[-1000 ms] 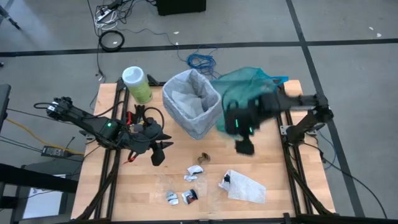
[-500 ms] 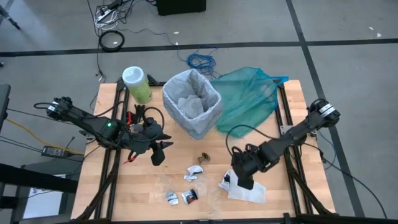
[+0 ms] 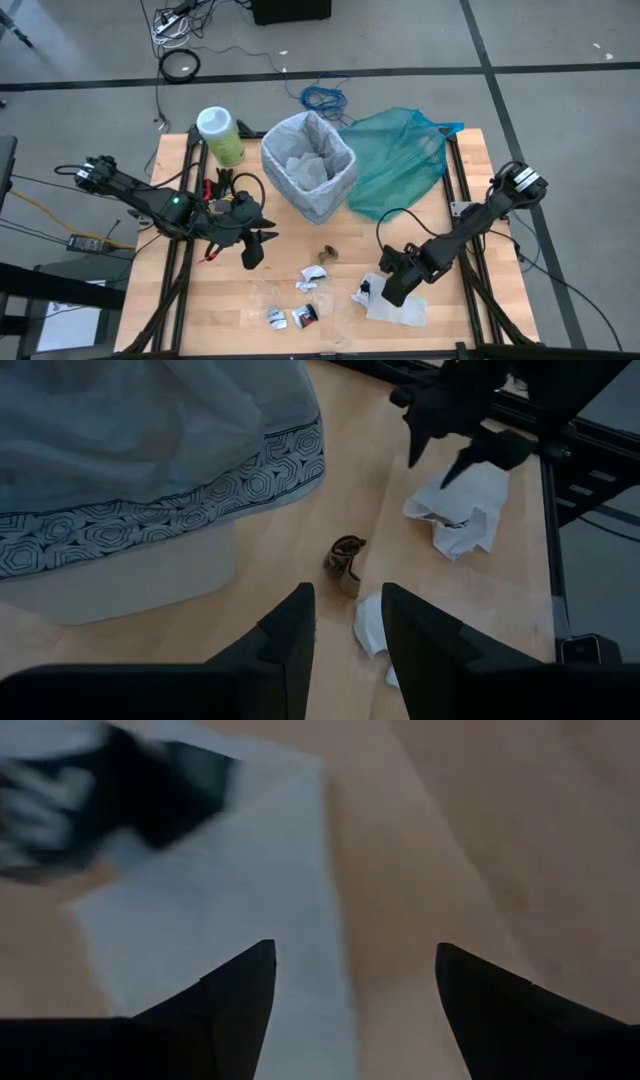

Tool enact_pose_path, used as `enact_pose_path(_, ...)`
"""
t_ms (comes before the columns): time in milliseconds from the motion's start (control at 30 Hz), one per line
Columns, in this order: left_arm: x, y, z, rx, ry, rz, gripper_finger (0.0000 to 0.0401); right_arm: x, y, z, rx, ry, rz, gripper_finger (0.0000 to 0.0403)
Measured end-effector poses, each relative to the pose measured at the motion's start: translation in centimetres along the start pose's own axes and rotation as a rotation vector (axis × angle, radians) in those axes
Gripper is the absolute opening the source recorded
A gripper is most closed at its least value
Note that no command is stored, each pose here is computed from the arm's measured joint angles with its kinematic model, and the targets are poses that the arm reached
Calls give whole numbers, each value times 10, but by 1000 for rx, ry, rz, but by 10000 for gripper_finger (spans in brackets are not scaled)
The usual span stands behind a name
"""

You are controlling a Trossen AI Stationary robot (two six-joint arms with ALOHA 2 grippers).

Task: Place trash/remove bag and relplace
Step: Put the white tissue paper into the trash bin

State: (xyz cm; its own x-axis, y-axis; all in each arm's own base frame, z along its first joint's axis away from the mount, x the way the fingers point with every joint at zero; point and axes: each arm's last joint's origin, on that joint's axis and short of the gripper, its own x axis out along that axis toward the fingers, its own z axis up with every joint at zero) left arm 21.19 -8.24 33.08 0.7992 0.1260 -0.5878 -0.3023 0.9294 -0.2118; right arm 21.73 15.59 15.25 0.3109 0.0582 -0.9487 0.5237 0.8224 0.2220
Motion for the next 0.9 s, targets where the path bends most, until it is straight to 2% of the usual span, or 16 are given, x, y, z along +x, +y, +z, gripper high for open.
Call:
enact_pose_path(200,0,0,0,-1,-1,-1,126,10,-4,-4,9,-29,61,258)
enact_pose_path(333,0,0,0,-1,-1,-1,126,10,-8,-5,21,-20,35,239)
enact_pose_path(467,0,0,0,-1,-1,0,126,10,-15,-8,20,3,-39,166)
enact_pose_path(633,0,0,0,0,-4,6,126,11,-18,-6,31,10,-55,25)
enact_pose_path(767,0,0,0,1,-6,9,126,7,-12,1,63,24,-48,5)
enact_pose_path(900,0,0,0,3,-5,10,126,-16,7,20,-6,-7,9,1)
